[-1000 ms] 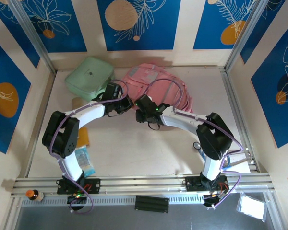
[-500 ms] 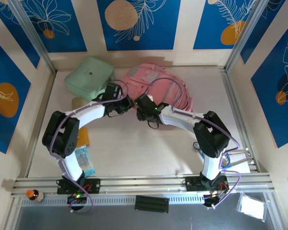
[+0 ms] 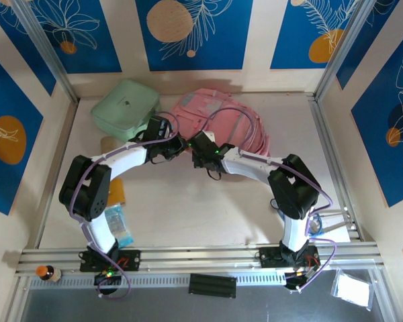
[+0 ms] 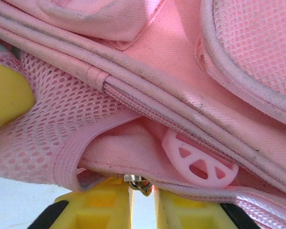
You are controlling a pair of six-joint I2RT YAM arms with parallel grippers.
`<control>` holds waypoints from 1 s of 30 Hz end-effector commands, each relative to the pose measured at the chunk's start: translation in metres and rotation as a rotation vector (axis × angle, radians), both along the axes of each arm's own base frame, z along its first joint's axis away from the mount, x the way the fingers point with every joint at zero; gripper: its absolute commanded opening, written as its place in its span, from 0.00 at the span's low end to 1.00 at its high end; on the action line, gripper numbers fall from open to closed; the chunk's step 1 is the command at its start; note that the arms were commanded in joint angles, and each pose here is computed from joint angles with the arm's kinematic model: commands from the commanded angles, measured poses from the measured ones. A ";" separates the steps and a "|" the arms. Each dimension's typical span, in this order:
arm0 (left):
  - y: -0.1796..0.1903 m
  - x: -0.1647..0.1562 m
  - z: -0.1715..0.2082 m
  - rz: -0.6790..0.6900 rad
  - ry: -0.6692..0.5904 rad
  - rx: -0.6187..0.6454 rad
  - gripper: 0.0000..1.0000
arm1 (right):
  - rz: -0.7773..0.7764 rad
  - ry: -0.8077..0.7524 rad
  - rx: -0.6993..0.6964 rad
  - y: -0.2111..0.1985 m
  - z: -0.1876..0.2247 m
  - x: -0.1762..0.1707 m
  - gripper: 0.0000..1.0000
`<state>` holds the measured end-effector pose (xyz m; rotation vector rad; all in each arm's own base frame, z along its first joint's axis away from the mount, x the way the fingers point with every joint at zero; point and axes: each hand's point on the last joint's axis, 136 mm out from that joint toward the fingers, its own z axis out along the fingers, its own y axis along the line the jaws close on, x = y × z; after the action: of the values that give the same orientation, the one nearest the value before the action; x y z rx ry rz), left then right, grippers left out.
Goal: Pack books, pencil case, and school supplies into a backpack
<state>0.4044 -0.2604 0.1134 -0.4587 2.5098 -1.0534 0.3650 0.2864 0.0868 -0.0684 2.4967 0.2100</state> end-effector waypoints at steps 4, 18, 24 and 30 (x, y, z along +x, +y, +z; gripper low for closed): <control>-0.015 -0.005 0.028 -0.079 -0.059 -0.052 0.00 | -0.057 -0.061 -0.041 -0.043 0.006 0.002 0.13; -0.017 0.002 0.032 -0.076 -0.067 -0.061 0.00 | -0.055 -0.020 -0.037 -0.046 -0.002 -0.006 0.15; -0.018 0.001 0.033 -0.076 -0.063 -0.069 0.00 | -0.067 -0.028 -0.024 -0.032 -0.001 0.010 0.18; -0.016 0.001 0.032 -0.075 -0.065 -0.054 0.00 | -0.056 -0.036 -0.033 -0.027 0.002 0.014 0.12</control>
<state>0.4032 -0.2628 0.1149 -0.4511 2.5145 -1.0612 0.3656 0.2636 0.0816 -0.0540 2.5027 0.1807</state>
